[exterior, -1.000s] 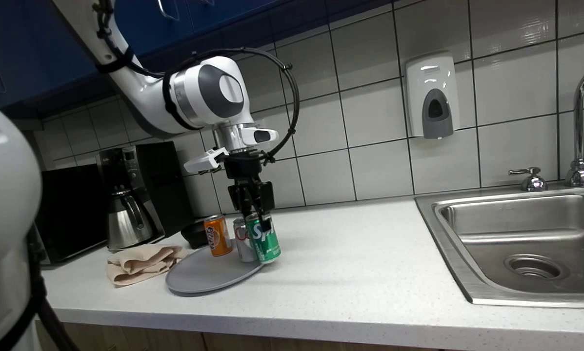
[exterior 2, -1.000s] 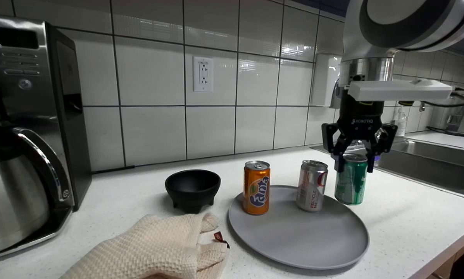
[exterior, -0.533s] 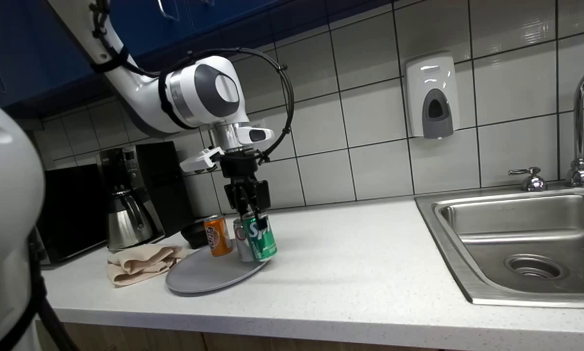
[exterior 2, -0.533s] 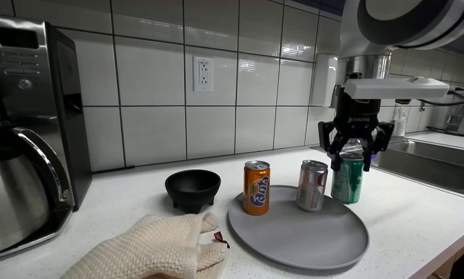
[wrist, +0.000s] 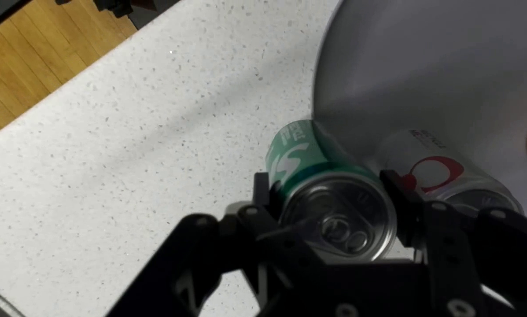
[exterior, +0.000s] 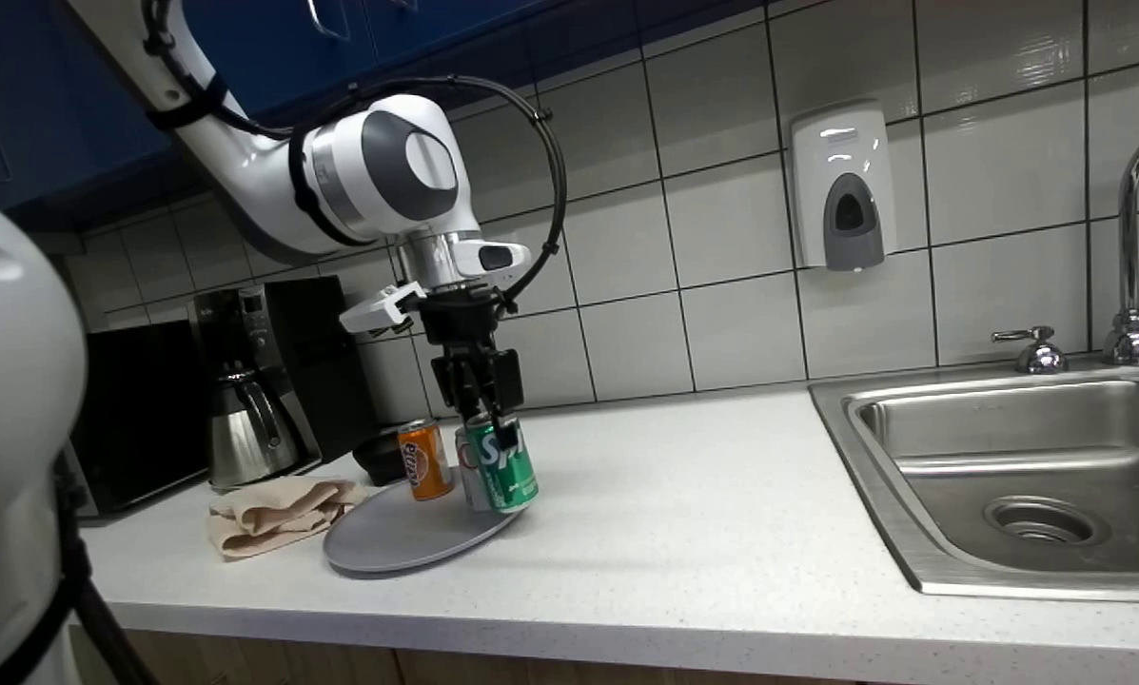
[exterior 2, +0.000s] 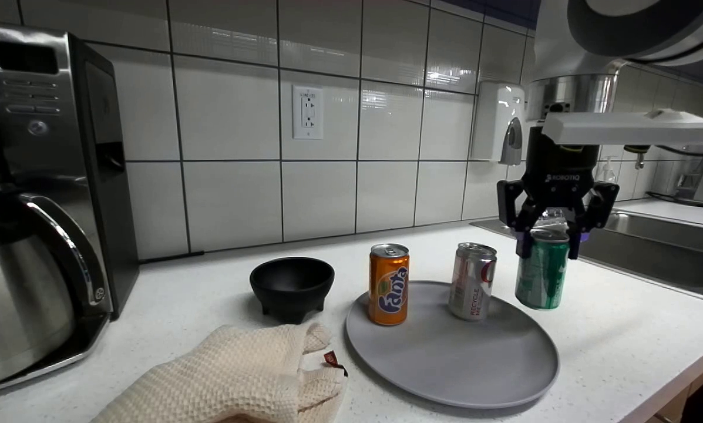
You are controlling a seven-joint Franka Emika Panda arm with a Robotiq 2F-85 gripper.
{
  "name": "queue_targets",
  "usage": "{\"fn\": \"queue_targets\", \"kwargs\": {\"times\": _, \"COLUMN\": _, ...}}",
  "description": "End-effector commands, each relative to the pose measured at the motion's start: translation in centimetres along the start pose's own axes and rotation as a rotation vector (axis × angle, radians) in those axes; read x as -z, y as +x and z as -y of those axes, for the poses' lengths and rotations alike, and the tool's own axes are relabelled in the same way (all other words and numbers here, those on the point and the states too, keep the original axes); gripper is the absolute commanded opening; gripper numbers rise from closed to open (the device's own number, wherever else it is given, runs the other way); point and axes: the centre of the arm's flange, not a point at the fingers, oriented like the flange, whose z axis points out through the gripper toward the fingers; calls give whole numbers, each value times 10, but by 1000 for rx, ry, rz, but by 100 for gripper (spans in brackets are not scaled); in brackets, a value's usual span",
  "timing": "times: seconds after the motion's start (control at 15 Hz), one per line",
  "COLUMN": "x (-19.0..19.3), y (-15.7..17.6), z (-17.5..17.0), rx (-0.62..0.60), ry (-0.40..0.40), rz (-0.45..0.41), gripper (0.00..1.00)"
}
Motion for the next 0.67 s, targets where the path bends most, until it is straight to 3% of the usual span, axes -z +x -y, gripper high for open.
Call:
{"fn": "queue_targets", "kwargs": {"times": 0.0, "x": 19, "y": -18, "z": -13, "rx": 43, "ry": 11, "rz": -24, "gripper": 38}}
{"fn": "queue_targets", "kwargs": {"times": 0.6, "x": 24, "y": -25, "z": -21, "rx": 252, "ry": 22, "rz": -40, "gripper": 38}}
